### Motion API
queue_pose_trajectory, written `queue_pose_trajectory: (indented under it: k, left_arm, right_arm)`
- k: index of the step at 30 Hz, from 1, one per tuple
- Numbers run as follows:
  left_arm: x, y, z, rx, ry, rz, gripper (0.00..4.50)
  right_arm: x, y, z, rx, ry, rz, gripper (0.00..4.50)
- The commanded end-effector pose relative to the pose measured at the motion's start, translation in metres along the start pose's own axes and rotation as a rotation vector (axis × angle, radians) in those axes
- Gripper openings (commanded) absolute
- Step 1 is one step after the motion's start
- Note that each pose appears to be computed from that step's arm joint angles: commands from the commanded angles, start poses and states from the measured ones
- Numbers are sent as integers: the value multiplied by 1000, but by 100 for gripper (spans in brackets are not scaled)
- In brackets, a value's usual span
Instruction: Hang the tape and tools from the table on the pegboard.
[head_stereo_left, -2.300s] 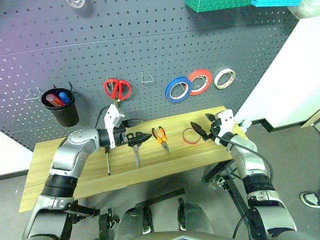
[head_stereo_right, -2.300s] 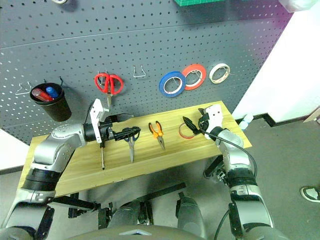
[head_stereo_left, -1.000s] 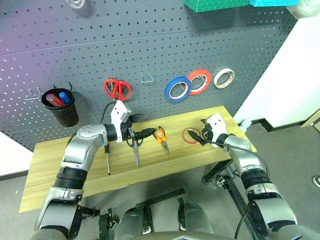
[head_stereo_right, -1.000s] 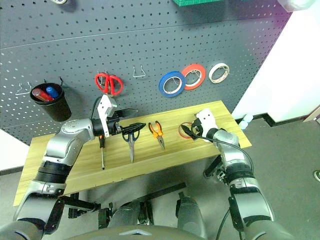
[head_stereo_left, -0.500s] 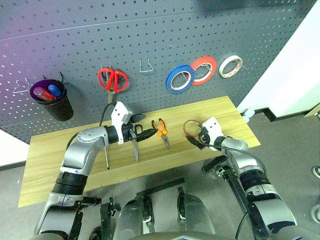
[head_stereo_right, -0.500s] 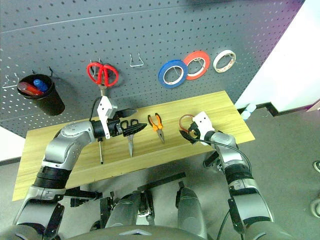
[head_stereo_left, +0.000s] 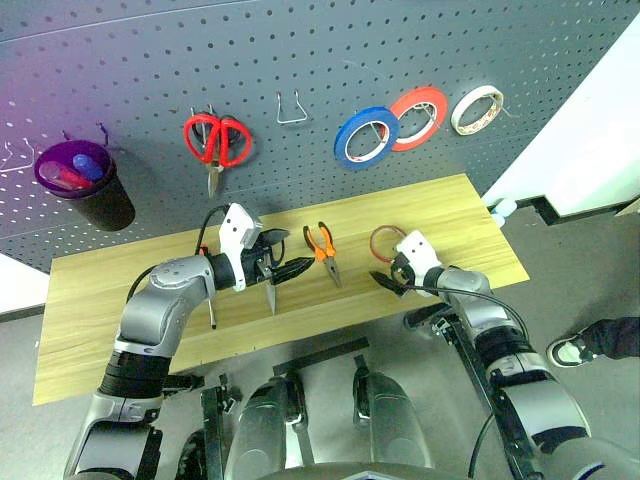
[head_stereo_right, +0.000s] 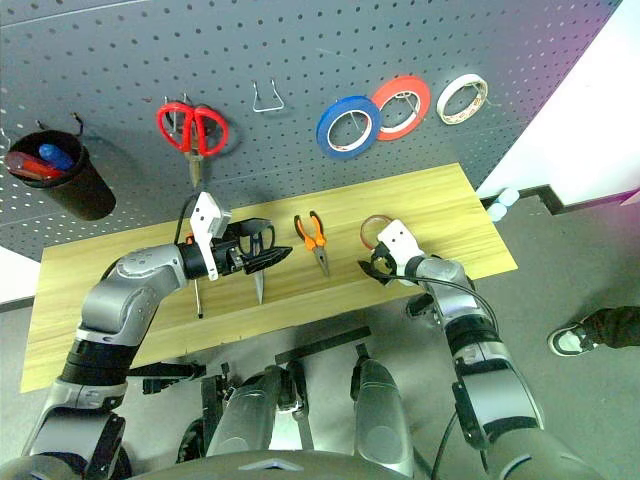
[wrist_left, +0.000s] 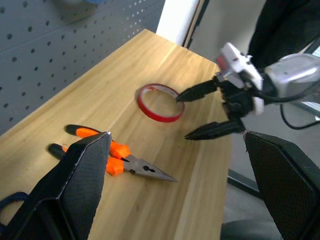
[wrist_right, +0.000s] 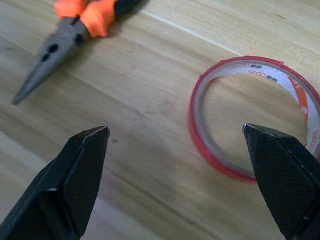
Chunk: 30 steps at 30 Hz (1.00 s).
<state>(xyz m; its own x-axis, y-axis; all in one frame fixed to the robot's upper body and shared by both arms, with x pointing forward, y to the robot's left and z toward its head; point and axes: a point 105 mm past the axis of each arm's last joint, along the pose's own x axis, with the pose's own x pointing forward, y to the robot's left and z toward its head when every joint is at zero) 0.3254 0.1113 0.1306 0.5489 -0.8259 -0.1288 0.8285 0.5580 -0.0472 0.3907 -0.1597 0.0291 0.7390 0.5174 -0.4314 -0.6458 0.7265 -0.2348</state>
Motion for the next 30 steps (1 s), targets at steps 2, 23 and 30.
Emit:
queue_pose_trajectory:
  k: [2, 23, 30]
  left_arm:
    - [-4, -4, 9, 14, -24, 1, 445]
    - [-9, -5, 31, 55, -125, 37, 445]
    - [-9, -6, 32, 60, -130, 40, 450]
  right_arm:
    - [7, -4, 13, -42, 3, 20, 450]
    - [4, -19, 7, -22, 100, 59, 450]
    - [-1, -28, 0, 1, 129, 21, 258]
